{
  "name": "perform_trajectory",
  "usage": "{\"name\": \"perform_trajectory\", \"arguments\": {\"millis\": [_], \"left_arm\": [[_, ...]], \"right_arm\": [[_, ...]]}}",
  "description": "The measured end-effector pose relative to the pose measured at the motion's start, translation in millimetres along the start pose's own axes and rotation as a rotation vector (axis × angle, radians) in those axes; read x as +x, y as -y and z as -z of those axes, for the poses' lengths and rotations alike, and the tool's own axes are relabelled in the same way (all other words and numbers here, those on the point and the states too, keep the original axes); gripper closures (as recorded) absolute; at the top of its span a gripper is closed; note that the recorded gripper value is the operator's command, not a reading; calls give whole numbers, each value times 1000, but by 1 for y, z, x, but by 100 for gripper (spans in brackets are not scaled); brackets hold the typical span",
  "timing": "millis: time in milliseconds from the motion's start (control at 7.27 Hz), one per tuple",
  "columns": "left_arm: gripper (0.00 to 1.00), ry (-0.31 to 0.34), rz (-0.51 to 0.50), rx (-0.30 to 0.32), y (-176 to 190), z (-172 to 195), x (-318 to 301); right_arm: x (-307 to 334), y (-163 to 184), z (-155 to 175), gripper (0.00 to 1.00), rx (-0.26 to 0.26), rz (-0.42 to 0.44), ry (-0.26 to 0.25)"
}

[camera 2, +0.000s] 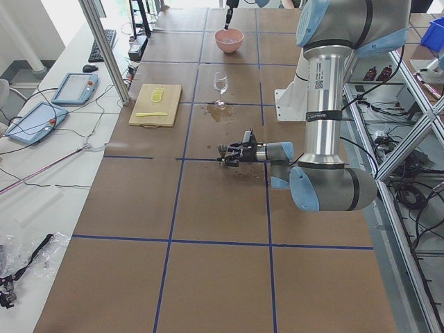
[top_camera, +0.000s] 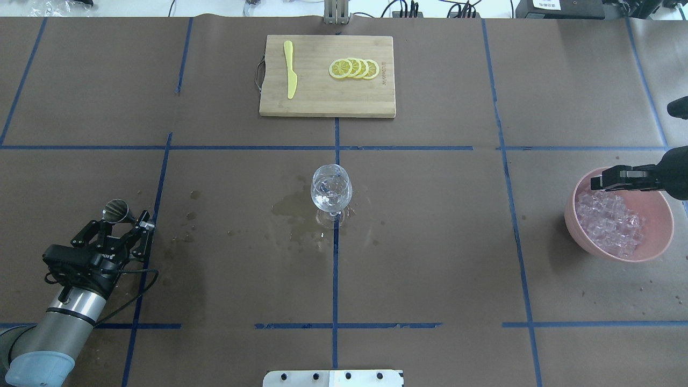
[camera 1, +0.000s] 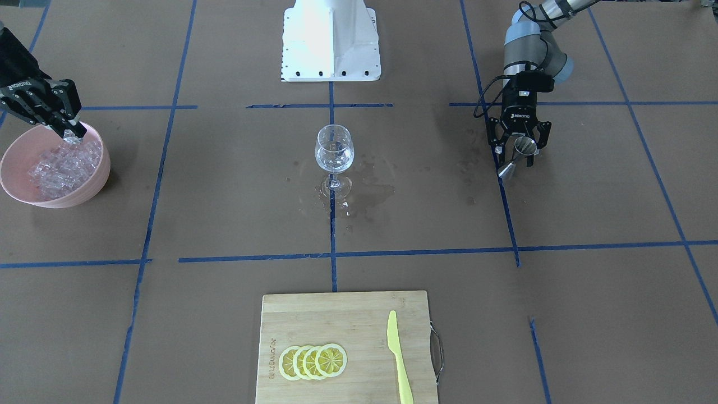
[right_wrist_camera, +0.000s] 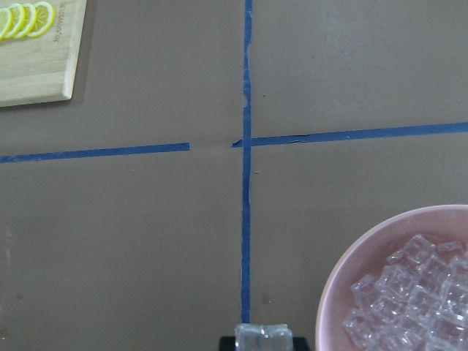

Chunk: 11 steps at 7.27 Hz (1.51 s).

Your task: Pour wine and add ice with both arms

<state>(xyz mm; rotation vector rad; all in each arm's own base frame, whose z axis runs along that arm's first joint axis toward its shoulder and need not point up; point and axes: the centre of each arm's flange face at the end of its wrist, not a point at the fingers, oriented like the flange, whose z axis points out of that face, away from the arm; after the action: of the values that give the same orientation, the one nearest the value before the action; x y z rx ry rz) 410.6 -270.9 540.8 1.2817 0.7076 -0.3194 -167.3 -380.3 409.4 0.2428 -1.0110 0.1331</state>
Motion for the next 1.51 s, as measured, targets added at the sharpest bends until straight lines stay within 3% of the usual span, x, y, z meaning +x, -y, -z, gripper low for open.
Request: {"name": "perform_trajectory", "arguments": {"millis": [963, 1513], "left_arm": [[0, -114, 2, -165, 12, 16, -22], [0, -197, 11, -379, 37, 50, -51]], "right_arm": [[-122, 28, 3, 100, -33, -126, 215], [-199, 29, -12, 100, -50, -136, 301]]}}
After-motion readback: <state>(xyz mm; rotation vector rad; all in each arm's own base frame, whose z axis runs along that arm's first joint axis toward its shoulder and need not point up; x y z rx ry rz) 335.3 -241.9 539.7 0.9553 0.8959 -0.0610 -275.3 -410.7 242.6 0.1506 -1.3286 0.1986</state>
